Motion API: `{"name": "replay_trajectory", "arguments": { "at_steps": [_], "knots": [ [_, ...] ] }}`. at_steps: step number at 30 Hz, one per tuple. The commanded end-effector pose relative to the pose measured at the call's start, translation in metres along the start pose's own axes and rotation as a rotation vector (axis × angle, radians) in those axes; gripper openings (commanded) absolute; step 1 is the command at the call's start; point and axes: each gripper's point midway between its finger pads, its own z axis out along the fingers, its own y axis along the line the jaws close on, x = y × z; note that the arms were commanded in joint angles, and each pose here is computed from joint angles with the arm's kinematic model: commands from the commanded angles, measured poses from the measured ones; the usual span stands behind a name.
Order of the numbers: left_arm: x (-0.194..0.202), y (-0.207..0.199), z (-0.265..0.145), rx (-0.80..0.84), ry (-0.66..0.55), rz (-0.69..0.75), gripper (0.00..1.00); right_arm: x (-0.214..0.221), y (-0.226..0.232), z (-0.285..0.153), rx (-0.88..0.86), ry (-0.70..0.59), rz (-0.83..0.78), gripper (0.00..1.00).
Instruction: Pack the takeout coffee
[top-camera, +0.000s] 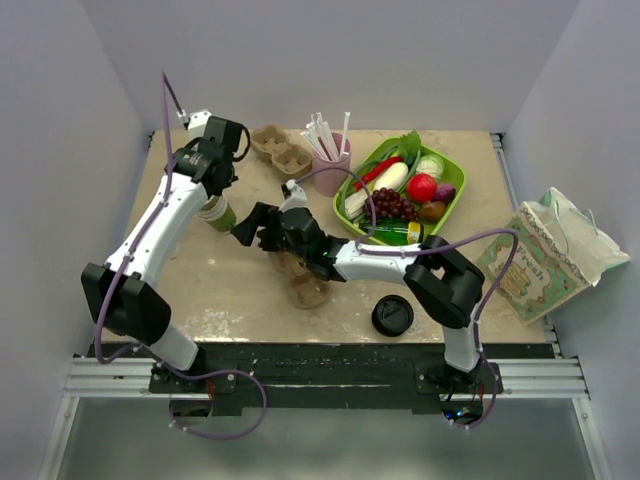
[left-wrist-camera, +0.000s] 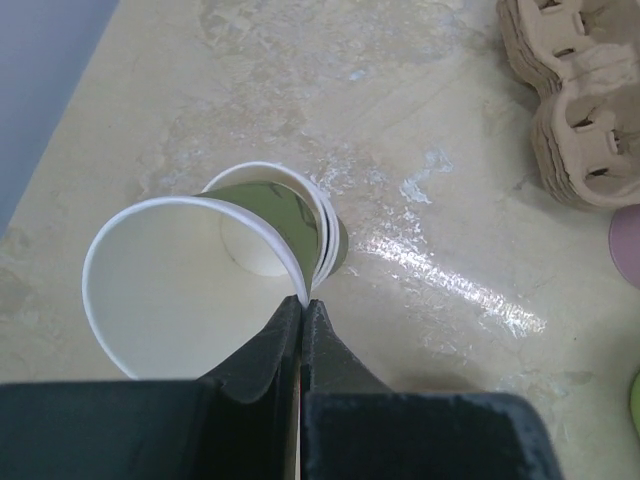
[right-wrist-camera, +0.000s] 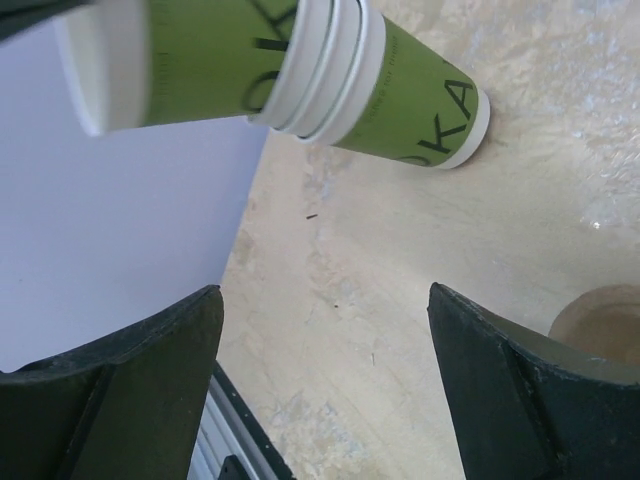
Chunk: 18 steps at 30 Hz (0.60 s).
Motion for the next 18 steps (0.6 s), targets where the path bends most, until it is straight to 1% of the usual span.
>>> {"name": "replay_trajectory", "arguments": {
  "at_steps": [1,4,8,12,14,15,17,18],
  "knots": [
    [-0.036,-0.016,-0.009,0.066,-0.078,0.009,0.00,-0.033,0.024,-0.029,-0.052,-0.066,-0.058,0.87],
    [-0.042,-0.017,-0.011,0.072,-0.090,0.009,0.00,-0.036,0.019,-0.042,-0.040,-0.078,-0.074,0.88],
    [-0.046,-0.022,-0.014,0.102,-0.097,0.011,0.00,-0.050,0.032,-0.067,-0.071,-0.102,-0.104,0.88],
    [-0.061,-0.020,-0.024,0.099,-0.120,0.005,0.00,-0.053,0.029,-0.091,-0.059,-0.086,-0.190,0.90],
    [-0.072,-0.023,-0.037,0.141,-0.133,-0.008,0.00,-0.052,0.021,-0.103,-0.030,-0.070,-0.248,0.90],
    [-0.076,-0.025,-0.044,0.163,-0.139,-0.010,0.00,-0.056,0.020,-0.115,-0.023,-0.076,-0.255,0.91],
    [-0.083,-0.022,-0.058,0.176,-0.160,-0.027,0.00,-0.059,0.001,-0.129,0.057,-0.086,-0.281,0.91],
    [-0.086,-0.024,-0.073,0.197,-0.183,-0.030,0.00,-0.064,-0.003,-0.144,0.075,-0.108,-0.280,0.92]
  ]
}}
